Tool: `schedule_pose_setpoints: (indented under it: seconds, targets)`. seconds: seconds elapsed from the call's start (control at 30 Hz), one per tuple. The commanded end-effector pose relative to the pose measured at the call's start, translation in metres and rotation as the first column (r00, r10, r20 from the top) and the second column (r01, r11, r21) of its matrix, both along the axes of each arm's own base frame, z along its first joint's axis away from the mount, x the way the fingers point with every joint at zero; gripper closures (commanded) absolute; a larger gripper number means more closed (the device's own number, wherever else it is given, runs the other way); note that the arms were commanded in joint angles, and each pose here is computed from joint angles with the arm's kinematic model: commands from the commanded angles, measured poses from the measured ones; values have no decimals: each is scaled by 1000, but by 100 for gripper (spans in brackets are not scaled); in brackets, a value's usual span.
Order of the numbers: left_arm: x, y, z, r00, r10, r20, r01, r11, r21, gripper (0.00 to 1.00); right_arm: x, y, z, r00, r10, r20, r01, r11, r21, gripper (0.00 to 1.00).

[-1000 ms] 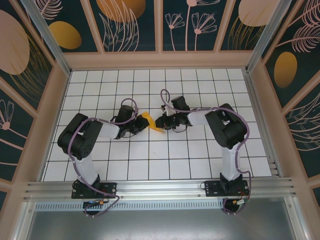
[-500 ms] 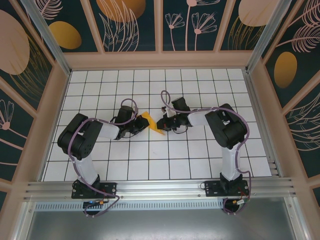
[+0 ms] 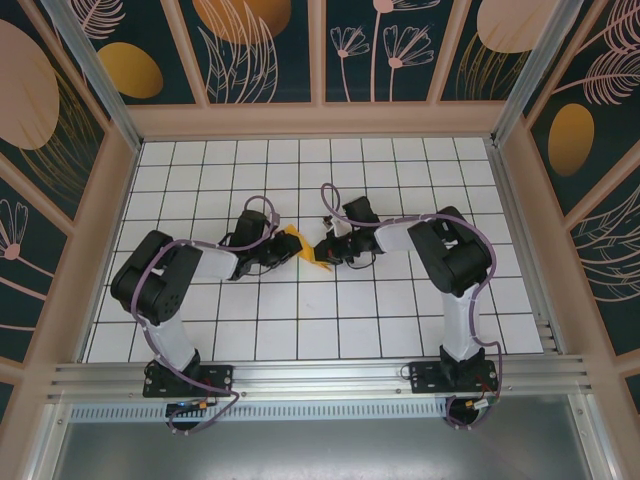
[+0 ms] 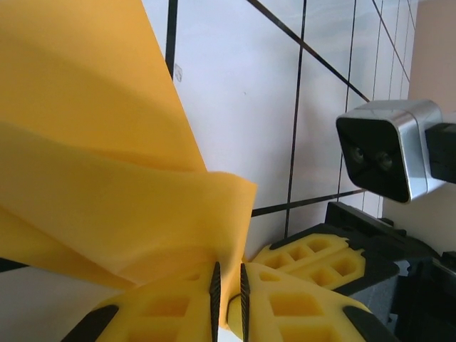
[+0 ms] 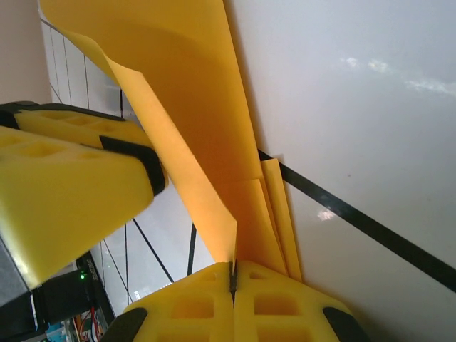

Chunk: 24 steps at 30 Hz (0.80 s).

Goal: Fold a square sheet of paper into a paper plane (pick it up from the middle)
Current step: Fold the wing for the fifth time at the center of the table.

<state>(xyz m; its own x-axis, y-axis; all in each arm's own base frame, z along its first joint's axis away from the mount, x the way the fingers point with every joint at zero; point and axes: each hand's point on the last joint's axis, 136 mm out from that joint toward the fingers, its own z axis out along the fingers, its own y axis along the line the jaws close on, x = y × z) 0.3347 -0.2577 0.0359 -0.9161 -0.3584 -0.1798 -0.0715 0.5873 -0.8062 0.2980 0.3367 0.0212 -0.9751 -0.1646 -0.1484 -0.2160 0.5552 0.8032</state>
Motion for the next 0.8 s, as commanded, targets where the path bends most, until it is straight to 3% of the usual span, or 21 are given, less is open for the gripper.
schedule_pose_setpoints:
  seconds: [0.0, 0.57, 0.77]
  targets:
    - [-4, -7, 4, 999, -37, 22, 37, 999, -17, 81, -9, -5, -23, 999, 12, -45, -15, 998, -66, 95]
    - [2, 13, -43, 991, 72, -109, -54, 985, 161, 86, 3, -5, 4, 1000, -10, -4, 10, 1000, -18, 96]
    - [2, 14, -48, 989, 82, -126, -59, 982, 179, 86, 4, -5, 15, 1000, -12, 3, 12, 1000, 11, 90]
